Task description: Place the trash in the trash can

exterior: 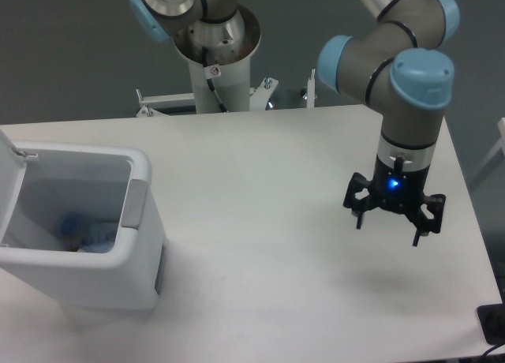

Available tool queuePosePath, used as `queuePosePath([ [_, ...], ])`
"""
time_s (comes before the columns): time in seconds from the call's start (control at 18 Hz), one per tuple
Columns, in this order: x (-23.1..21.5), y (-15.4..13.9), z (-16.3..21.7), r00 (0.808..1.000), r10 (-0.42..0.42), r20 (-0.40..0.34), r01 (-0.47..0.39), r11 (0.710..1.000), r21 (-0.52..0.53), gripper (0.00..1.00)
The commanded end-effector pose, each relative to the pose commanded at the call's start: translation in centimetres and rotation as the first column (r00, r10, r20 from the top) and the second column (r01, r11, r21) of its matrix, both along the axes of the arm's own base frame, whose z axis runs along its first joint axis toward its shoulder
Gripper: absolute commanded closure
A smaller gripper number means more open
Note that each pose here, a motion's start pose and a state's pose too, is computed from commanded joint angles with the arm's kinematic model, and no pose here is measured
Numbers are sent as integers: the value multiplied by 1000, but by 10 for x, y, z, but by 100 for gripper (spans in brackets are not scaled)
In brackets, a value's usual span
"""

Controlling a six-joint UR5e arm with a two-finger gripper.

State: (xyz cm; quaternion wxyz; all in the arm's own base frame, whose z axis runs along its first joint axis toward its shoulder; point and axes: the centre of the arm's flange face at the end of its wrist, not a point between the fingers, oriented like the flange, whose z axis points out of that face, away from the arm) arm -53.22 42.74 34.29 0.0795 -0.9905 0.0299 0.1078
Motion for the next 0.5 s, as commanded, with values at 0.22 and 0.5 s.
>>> queuePosePath([
  [0.22,8,8,-15,995,-96,-10,94,992,-87,0],
  [0.5,12,7,-23,995,-96,0,95,991,-90,0],
])
